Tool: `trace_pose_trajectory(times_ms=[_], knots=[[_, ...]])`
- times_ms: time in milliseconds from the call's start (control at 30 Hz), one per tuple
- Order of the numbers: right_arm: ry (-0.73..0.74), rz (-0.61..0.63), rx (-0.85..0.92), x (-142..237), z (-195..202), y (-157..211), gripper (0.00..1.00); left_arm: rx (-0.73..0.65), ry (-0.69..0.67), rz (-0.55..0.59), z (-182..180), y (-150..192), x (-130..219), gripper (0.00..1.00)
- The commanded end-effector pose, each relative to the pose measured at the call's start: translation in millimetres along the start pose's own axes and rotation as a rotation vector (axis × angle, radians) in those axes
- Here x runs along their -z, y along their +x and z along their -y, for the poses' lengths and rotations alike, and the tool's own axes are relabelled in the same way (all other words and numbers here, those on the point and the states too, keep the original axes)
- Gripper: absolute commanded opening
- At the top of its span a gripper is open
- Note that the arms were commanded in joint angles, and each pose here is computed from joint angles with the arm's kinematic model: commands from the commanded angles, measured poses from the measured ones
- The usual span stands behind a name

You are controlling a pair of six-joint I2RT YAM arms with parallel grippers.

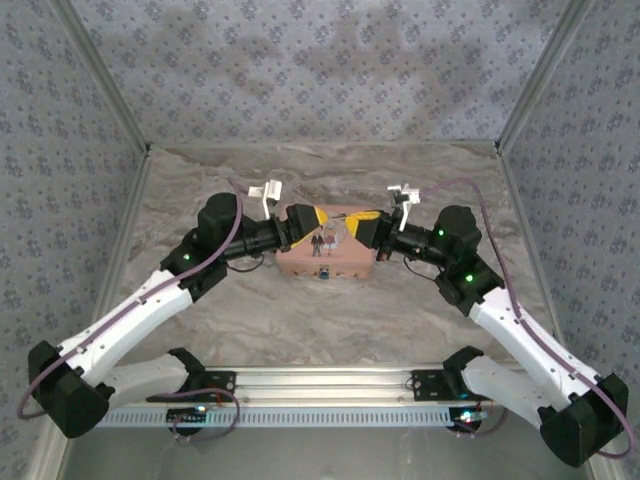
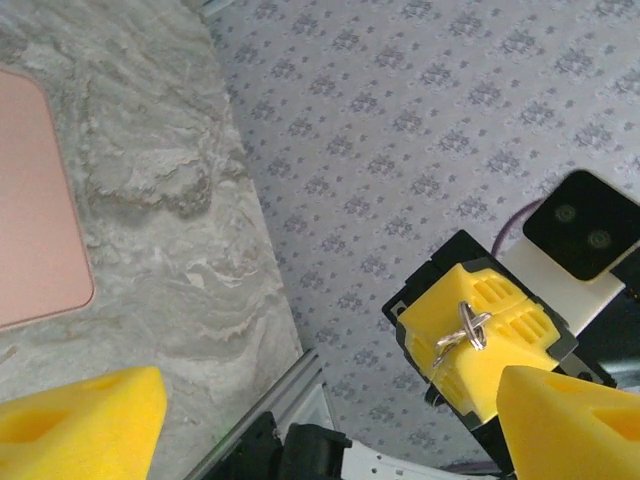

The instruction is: Unlock the padlock with the key

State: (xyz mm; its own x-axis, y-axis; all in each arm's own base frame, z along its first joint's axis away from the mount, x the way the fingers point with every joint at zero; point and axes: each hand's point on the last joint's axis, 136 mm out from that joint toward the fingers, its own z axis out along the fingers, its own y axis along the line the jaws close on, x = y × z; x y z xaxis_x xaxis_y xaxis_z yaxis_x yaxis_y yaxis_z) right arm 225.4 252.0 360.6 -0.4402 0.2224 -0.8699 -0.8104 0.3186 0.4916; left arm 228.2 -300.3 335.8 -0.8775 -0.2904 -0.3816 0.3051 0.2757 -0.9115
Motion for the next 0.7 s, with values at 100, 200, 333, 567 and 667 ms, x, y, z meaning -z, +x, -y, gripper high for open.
trace_pose_trajectory(times_ms=[100, 200, 333, 567, 667], knots=[[-0.074, 0.115, -0.071, 5.4, -22.0, -20.1, 0.00, -0.200, 0.241, 0.077, 63.2, -4.1, 6.4, 0.88], [-0.091, 0.127, -0.094, 6.4, -27.1, -21.2, 0.00, -0.234, 0.306, 0.094, 74.3, -2.6, 8.4, 0.85], [-0.098, 0.149, -0.127, 7.4, -28.5, -21.8, 0.00, -0.248, 0.336, 0.076, 82.1, 0.0, 5.4, 0.75], [-0.108, 0.155, -0.167, 6.1, -27.3, -18.7, 0.00, -0.265, 0.341, 0.058, 88.4, 3.3, 0.6, 0.67], [-0.120, 0.159, -0.181, 5.8, -28.4, -18.7, 0.00, -0.277, 0.345, 0.051, 91.2, 5.9, -0.1, 0.66]])
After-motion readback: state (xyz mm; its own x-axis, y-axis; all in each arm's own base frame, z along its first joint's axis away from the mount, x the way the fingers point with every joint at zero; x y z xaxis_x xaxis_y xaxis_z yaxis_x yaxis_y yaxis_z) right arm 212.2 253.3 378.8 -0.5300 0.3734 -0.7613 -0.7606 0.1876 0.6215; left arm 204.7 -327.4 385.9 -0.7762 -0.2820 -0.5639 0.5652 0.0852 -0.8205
